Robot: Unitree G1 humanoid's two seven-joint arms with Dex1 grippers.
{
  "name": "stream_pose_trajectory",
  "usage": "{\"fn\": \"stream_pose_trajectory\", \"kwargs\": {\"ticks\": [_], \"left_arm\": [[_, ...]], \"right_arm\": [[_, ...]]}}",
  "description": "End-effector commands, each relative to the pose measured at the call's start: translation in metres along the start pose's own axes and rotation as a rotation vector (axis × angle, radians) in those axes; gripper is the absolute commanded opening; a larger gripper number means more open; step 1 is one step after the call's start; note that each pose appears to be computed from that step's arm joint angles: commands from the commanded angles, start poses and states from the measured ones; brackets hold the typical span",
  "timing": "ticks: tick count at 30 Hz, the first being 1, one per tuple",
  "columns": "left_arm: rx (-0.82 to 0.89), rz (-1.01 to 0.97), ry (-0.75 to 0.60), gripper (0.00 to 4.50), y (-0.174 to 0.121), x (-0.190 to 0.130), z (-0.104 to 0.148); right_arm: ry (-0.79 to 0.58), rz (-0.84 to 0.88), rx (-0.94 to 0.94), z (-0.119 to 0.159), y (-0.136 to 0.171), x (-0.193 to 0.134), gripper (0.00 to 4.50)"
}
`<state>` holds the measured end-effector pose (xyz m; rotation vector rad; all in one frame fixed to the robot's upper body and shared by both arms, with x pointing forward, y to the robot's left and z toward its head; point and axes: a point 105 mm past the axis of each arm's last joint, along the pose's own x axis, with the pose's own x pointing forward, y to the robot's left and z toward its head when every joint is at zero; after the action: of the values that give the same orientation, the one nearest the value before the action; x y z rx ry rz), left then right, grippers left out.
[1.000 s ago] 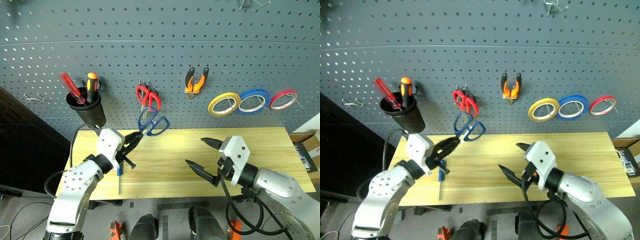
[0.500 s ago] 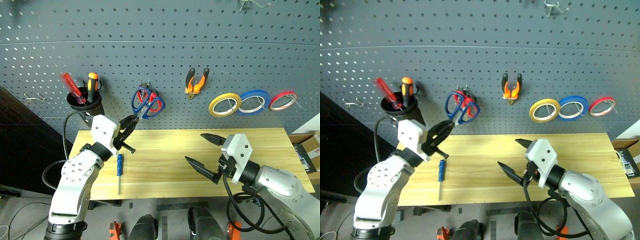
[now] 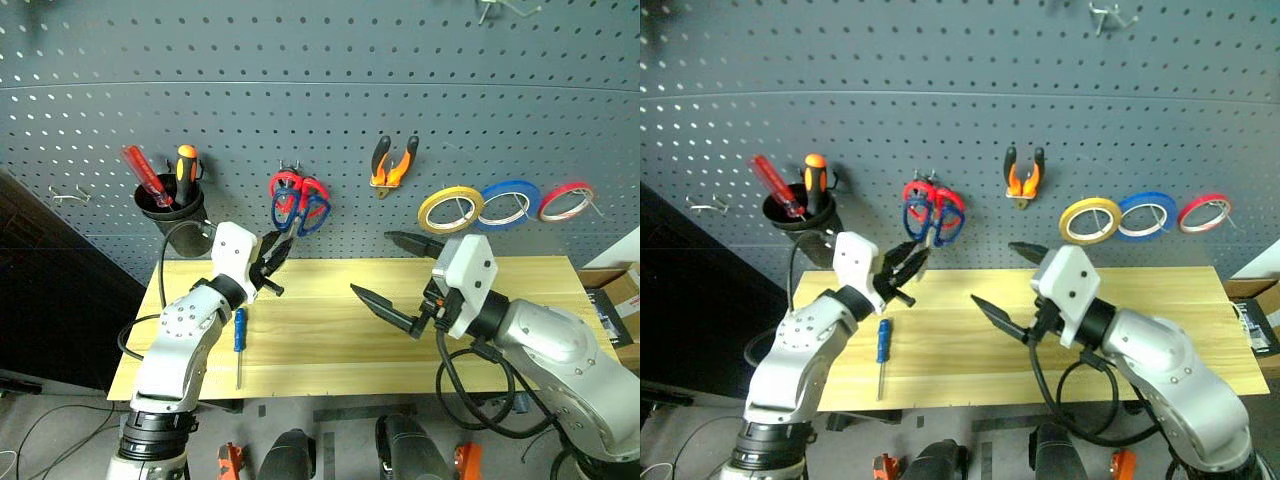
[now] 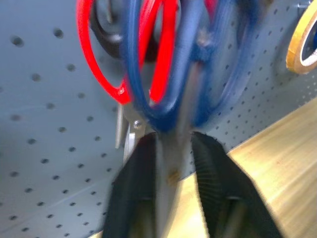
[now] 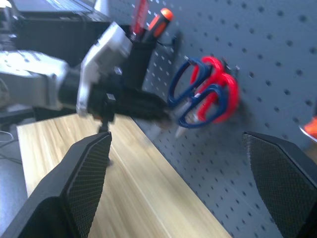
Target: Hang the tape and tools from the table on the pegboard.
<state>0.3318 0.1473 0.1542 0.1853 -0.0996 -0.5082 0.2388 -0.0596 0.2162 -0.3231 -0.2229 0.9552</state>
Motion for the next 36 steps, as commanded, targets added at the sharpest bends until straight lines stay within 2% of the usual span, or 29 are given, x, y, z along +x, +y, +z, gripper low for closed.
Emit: {"fn": "stream_pose_trajectory", "kwargs": {"ticks": [1, 3, 8, 11, 17, 23, 30, 34, 36], "left_arm": [[-0.002, -0.025, -0.04, 2.42, -0.007, 0.002, 0.011], [-0.004, -0.017, -0.018, 3.0, -0.007, -0.001, 0.006], [-0.068, 0.052, 0.207, 4.47, 0.0, -0.03, -0.042], [-0.135, 0.169, 0.409, 4.47, 0.017, -0.06, -0.081], [-0.2, 0.317, 0.747, 4.47, 0.036, -0.094, -0.129], [-0.286, 0.34, 0.912, 4.47, 0.03, -0.099, -0.155], [-0.342, 0.353, 0.974, 4.47, 0.029, -0.087, -0.173], [-0.313, 0.377, 0.942, 4.47, 0.038, -0.081, -0.174], [-0.299, 0.381, 0.922, 4.08, 0.041, -0.077, -0.174]], "right_arm": [[-0.02, 0.005, -0.009, 0.006, 0.004, 0.003, 4.5], [-0.017, 0.008, -0.003, 0.005, 0.006, 0.003, 4.5], [0.061, 0.0, 0.065, -0.011, 0.012, 0.002, 4.5], [0.182, -0.016, 0.177, -0.035, 0.02, 0.0, 4.5], [0.272, -0.006, 0.292, -0.049, 0.025, 0.002, 4.5], [0.304, 0.041, 0.312, -0.05, 0.03, 0.003, 4.5], [0.319, 0.112, 0.281, -0.046, 0.04, 0.005, 4.5], [0.326, 0.107, 0.273, -0.047, 0.04, 0.005, 4.5], [0.329, 0.105, 0.27, -0.047, 0.039, 0.005, 4.5]]}}
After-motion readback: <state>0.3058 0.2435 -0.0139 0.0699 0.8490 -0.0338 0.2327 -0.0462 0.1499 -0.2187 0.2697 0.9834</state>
